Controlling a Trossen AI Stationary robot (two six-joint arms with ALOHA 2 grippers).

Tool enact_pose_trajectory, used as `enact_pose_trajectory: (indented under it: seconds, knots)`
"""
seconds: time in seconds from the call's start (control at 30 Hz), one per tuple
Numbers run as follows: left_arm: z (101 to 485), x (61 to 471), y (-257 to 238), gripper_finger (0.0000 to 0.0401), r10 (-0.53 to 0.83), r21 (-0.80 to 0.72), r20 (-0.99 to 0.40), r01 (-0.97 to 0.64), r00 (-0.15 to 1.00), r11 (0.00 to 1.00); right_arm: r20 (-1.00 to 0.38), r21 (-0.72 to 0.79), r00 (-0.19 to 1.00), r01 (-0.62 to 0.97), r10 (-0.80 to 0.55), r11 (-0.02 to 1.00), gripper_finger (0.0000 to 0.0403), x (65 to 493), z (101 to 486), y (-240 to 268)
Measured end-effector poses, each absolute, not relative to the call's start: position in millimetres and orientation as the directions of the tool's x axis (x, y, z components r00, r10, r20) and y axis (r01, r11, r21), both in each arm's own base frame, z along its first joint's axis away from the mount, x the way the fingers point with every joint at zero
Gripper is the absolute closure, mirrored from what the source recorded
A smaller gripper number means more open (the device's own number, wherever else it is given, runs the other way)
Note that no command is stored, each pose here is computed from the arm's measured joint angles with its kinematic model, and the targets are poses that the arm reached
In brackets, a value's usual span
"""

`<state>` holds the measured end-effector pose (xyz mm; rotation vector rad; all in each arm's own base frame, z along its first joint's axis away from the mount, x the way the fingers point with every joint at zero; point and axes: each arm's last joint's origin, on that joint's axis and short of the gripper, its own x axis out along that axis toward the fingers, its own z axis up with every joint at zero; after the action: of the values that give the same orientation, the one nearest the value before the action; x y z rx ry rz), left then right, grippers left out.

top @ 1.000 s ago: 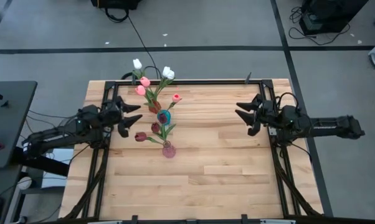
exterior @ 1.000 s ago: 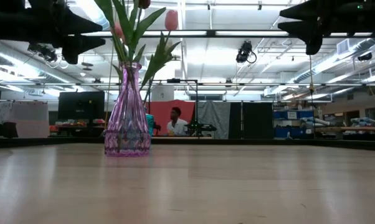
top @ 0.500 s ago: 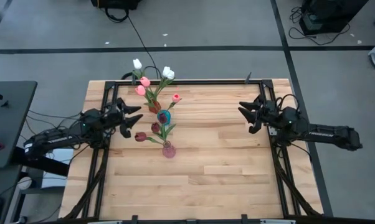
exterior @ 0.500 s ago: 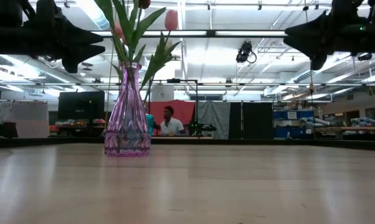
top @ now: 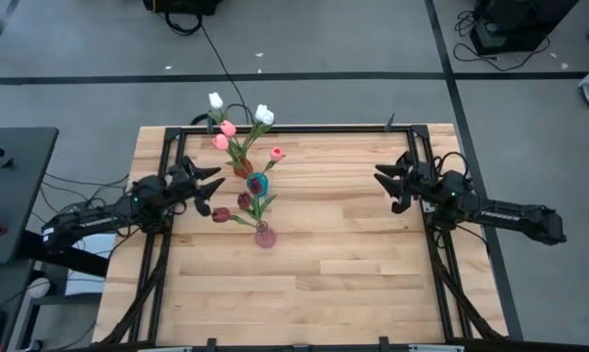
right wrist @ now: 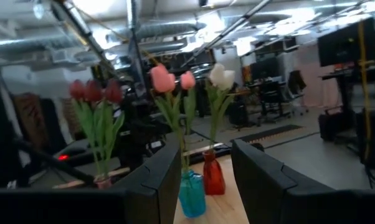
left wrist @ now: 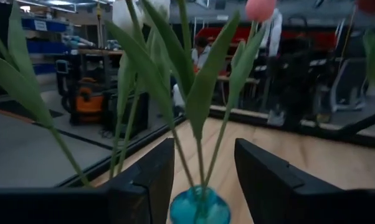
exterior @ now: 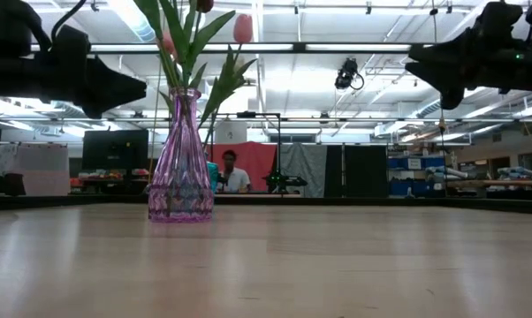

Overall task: Sort flowers into vase by color
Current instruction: Return to Home Position

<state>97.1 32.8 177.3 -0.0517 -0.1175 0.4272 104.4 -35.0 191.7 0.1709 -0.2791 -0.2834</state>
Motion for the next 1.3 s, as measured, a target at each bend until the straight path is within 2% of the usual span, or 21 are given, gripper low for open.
enact_pose_trajectory:
  seconds: [0.1, 0.3, 0.5, 1.3]
  knots:
    - [174.9, 97.3, 33.0, 0.0233, 0.420, -0.036, 0.078, -0.419, 0.904, 0.907, 0.244, 0.190, 0.926, 0.246, -0.288, 0.951, 0.0250, 104.6, 191.4, -34.6]
    - [170.7, 97.4, 33.6, 0.0235, 0.438, -0.008, 0.035, -0.438, 0.898, 0.899, 0.240, 0.288, 0.909, 0.270, -0.342, 0.919, 0.0249, 104.2, 191.0, -36.2]
    - [172.1, 97.3, 33.6, 0.0235, 0.437, -0.068, 0.050, -0.434, 0.898, 0.898, 0.238, 0.276, 0.909, 0.274, -0.342, 0.921, 0.0250, 104.2, 190.9, -36.2]
    - [172.3, 97.3, 33.6, 0.0235, 0.437, -0.066, 0.053, -0.434, 0.898, 0.899, 0.238, 0.274, 0.909, 0.275, -0.342, 0.922, 0.0248, 104.2, 190.9, -36.2]
